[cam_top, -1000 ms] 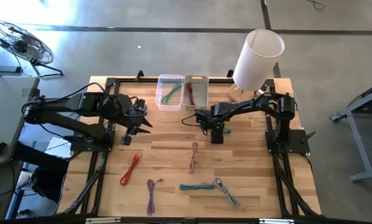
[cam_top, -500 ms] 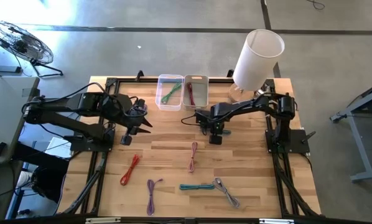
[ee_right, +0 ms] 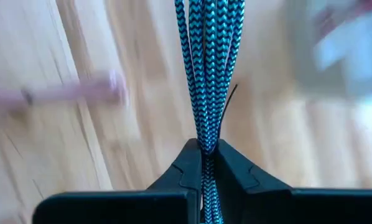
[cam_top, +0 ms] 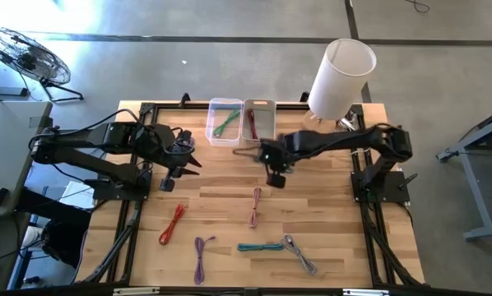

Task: Pick & Place USB Port
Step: Put the top blue and black charger cable into the gray bin

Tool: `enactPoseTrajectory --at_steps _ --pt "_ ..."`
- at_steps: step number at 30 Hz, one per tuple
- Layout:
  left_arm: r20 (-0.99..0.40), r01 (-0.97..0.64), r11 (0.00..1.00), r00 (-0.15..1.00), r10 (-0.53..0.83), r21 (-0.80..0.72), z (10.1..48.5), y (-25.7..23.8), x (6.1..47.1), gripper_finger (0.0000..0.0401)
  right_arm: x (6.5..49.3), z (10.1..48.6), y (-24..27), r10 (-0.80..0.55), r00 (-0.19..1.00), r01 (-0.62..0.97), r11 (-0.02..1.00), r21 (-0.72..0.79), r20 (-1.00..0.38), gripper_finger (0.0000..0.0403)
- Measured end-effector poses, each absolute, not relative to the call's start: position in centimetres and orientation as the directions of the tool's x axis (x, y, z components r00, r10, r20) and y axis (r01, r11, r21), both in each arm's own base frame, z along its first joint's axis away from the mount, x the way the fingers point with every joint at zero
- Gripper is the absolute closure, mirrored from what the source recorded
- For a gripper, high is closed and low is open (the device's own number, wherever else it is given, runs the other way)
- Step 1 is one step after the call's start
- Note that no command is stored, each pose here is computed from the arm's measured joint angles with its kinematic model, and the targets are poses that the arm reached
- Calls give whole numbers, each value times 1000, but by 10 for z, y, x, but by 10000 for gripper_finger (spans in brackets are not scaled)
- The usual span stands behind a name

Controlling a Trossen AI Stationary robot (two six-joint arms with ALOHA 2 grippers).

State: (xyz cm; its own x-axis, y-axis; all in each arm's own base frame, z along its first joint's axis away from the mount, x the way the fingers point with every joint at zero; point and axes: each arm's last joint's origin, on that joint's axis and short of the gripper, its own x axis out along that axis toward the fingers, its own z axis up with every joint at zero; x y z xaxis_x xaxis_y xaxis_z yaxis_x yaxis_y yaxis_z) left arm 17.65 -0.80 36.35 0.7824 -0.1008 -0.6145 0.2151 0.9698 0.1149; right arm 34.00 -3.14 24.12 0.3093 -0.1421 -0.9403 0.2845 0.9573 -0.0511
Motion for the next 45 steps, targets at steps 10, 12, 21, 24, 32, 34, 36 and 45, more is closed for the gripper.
enactPoseTrajectory --at_steps 10,12,21,24,32,34,36,45 --pt "-616 162 975 787 -35 150 363 -6 177 295 357 339 -78 -386 576 610 790 64 -721 388" --pt "-616 158 976 787 -33 149 363 -6 177 295 357 346 -93 -441 586 671 735 102 -680 388" --pt "-643 161 977 765 -32 143 361 -6 174 295 357 339 -137 -466 593 767 574 286 -657 388" --pt "-665 152 978 747 -20 141 359 -6 173 295 363 325 -148 -449 574 784 543 300 -685 388" --pt "-707 138 980 707 6 145 355 -5 169 295 375 291 -173 -428 531 815 494 303 -731 388" --pt "-717 140 980 697 6 144 354 -5 168 295 372 291 -181 -440 524 824 478 304 -729 388" --pt "-722 140 980 692 8 144 353 -5 167 295 369 291 -188 -458 510 838 457 300 -728 388" --pt "-731 132 979 682 23 153 352 -4 166 295 368 284 -195 -434 505 839 449 307 -746 388"
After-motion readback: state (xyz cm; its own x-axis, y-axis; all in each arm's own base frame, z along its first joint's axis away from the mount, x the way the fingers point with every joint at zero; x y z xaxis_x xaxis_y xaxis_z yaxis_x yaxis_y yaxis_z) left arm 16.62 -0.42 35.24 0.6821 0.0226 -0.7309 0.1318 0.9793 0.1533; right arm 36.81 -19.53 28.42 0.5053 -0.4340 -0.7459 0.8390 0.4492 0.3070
